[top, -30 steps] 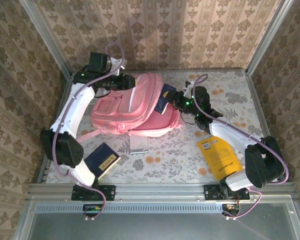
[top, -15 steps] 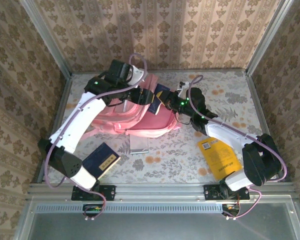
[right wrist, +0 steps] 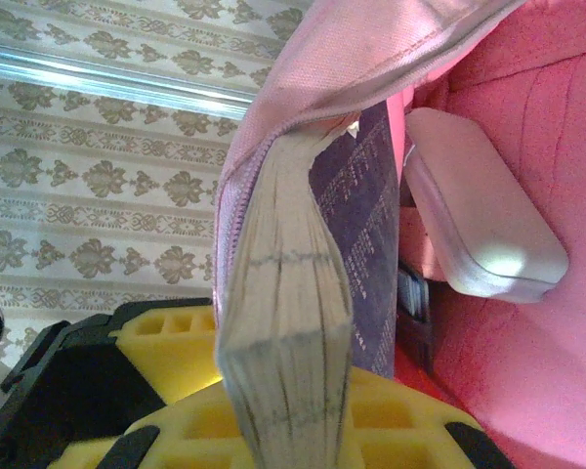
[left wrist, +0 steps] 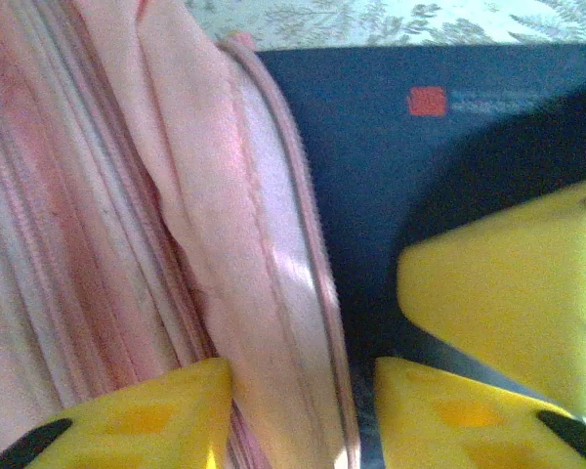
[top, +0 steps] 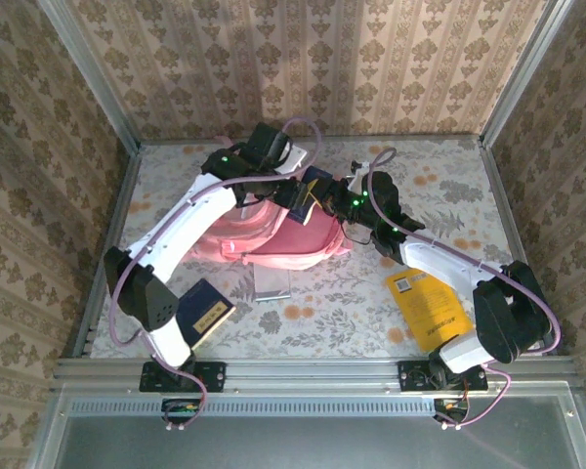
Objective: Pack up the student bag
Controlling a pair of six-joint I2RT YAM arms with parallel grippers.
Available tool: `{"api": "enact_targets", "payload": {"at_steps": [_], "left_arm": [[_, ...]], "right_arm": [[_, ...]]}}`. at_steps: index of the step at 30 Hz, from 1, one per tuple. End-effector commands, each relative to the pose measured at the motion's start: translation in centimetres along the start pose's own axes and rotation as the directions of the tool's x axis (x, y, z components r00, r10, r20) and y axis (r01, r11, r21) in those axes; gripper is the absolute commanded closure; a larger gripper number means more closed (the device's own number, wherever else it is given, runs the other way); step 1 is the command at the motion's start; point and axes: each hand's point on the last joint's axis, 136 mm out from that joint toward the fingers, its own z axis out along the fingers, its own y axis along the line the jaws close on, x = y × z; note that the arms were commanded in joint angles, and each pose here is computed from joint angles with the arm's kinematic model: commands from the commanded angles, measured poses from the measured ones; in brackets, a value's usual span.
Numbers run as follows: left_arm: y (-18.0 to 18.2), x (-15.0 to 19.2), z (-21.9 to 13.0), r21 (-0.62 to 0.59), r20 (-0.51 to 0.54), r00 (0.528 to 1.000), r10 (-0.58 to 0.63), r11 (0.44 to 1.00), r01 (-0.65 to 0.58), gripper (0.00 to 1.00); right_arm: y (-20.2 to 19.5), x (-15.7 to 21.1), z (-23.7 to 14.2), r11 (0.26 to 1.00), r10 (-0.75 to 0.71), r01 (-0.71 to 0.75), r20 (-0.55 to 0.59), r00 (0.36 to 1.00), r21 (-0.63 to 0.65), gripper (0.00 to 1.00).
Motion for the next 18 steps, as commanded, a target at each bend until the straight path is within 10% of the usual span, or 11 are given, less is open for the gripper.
{"api": "enact_targets", "payload": {"at_steps": [1,5,18], "left_arm": [[1.8,0.0,0.8,-0.117,-0.015,1.0,0.021,0.993,-0.022,0.74],[2.4,-0.5,0.2,-0.147,0.005,0.999,0.038,0.988,-0.037,1.0],[6.2,-3.9,-10.8,-0.17,0.307,0.952,-0.019,0.983,0.075,1.0]], "right_arm": [[6.5,-0.1,-0.9,0.978,-0.045,0.045,0.004,0.999,-0.201,1.0],[6.2,-0.1,-0.9,0.98,-0.046,0.046,0.006,0.999,-0.193,1.0],[-0.7,0.6,-2.8,0.989,-0.144,0.142,0.054,0.988,0.043,1.0]]}}
